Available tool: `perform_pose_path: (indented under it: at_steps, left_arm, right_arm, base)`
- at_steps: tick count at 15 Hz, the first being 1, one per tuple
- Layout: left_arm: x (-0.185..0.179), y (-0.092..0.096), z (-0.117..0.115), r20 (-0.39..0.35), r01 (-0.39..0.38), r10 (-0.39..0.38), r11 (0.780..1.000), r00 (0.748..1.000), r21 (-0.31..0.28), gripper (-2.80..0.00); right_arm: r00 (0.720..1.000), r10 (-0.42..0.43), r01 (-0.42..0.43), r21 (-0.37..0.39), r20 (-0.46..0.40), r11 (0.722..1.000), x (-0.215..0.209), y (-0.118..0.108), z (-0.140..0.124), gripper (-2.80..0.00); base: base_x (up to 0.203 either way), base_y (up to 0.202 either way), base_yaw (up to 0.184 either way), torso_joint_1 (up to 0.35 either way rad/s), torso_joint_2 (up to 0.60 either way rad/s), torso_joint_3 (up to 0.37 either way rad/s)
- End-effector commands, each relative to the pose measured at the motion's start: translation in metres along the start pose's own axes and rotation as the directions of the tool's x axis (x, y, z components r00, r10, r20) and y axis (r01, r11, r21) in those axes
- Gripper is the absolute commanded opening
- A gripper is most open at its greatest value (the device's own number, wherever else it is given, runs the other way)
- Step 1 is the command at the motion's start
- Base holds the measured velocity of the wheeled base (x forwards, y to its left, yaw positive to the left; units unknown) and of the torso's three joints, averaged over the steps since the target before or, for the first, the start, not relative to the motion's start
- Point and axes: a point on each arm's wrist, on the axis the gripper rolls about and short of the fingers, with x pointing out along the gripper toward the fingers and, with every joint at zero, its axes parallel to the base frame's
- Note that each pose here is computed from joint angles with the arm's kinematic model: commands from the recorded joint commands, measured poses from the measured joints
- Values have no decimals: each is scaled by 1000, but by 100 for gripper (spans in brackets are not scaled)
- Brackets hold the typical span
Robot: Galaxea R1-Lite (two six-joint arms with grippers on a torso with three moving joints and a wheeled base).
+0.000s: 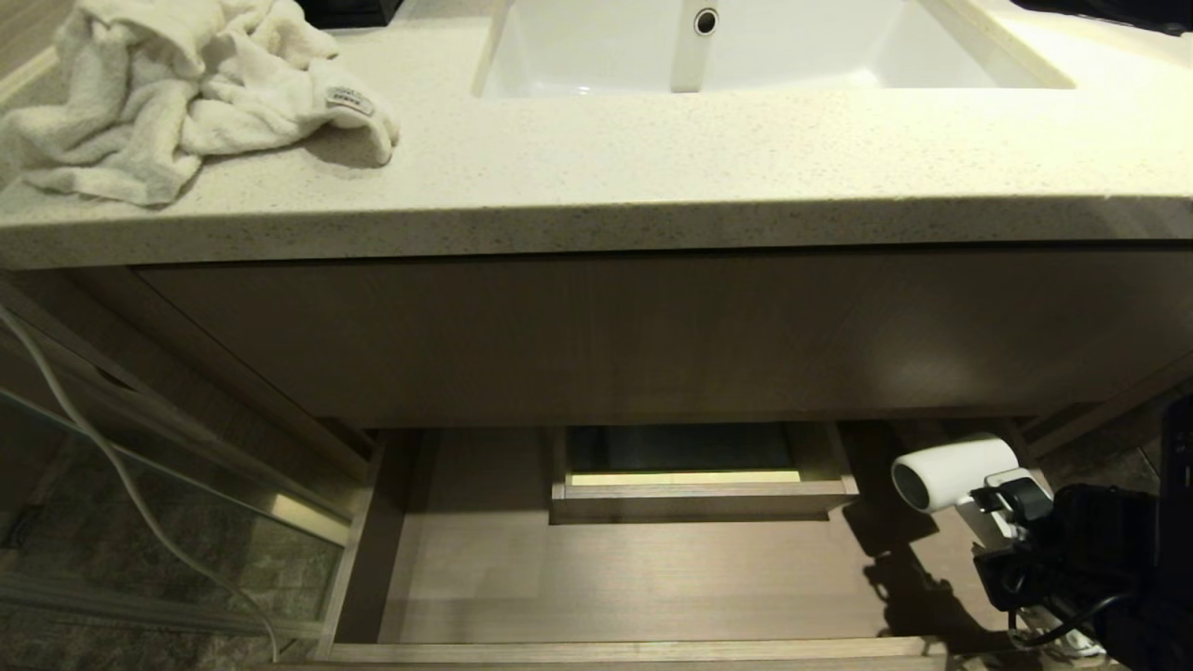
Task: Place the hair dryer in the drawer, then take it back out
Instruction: Place it on the countertop
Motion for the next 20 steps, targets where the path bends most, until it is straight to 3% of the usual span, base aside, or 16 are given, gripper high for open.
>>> perform_pose_path:
  at_steps: [1, 20]
  left_arm:
    - [0, 0, 0, -2, 0, 0, 1000, 1000, 0, -280]
    - [0, 0, 0, -2, 0, 0, 1000, 1000, 0, -280]
  right_arm:
    - [1000, -11, 11, 1, 15, 1000, -9, -3, 3, -280]
    - [977, -108, 103, 39, 186, 994, -74, -23, 28, -280]
  base:
    - [0, 0, 0, 0, 0, 0]
    - [0, 0, 0, 0, 0, 0]
